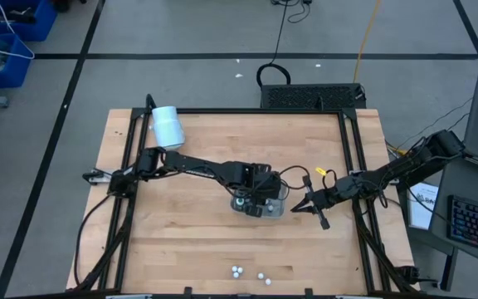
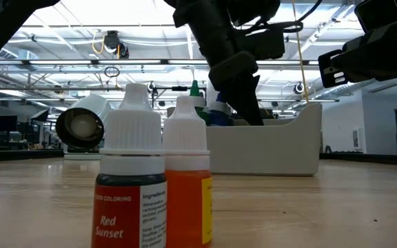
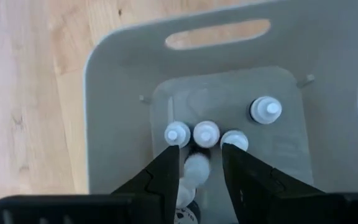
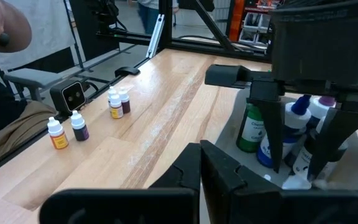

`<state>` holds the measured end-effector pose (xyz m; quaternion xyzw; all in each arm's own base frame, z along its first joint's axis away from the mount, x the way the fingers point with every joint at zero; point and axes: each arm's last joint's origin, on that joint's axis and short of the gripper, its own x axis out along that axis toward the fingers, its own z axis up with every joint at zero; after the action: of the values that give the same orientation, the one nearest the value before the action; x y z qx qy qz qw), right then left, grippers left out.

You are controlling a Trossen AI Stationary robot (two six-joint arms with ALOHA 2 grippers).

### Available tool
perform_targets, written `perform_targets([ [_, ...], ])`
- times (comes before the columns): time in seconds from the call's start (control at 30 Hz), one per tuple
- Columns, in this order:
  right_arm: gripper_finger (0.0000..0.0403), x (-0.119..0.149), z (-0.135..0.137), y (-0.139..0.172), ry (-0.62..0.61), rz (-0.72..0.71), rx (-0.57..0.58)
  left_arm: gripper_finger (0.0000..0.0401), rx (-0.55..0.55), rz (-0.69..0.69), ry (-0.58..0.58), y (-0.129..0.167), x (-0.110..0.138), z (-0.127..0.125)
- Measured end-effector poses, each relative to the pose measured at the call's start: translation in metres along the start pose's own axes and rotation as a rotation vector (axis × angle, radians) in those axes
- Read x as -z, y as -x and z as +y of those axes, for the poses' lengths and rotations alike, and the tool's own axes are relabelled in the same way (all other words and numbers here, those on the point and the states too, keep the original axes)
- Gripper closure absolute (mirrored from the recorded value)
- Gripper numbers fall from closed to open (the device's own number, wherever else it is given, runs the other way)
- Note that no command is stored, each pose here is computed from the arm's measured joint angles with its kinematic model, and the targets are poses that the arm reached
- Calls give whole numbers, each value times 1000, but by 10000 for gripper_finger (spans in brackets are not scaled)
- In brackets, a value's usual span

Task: Pick & Place food coloring
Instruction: Put the small orange food coloring bottle into the bin

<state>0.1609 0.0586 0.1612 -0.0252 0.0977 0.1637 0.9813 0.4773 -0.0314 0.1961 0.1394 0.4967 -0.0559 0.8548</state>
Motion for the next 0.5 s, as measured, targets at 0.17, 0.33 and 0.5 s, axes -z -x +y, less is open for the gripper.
perform_targets([
  [0.17,403,-1,0,0,1,-10,0,273,5,-45,-53,29,-22,-9],
  [0.33,403,-1,0,0,3,-11,1,273,-19,-142,-144,124,-54,-35],
  [0.5,403,-4,0,0,9,-42,1,300,-79,-259,-161,235,-49,-62],
])
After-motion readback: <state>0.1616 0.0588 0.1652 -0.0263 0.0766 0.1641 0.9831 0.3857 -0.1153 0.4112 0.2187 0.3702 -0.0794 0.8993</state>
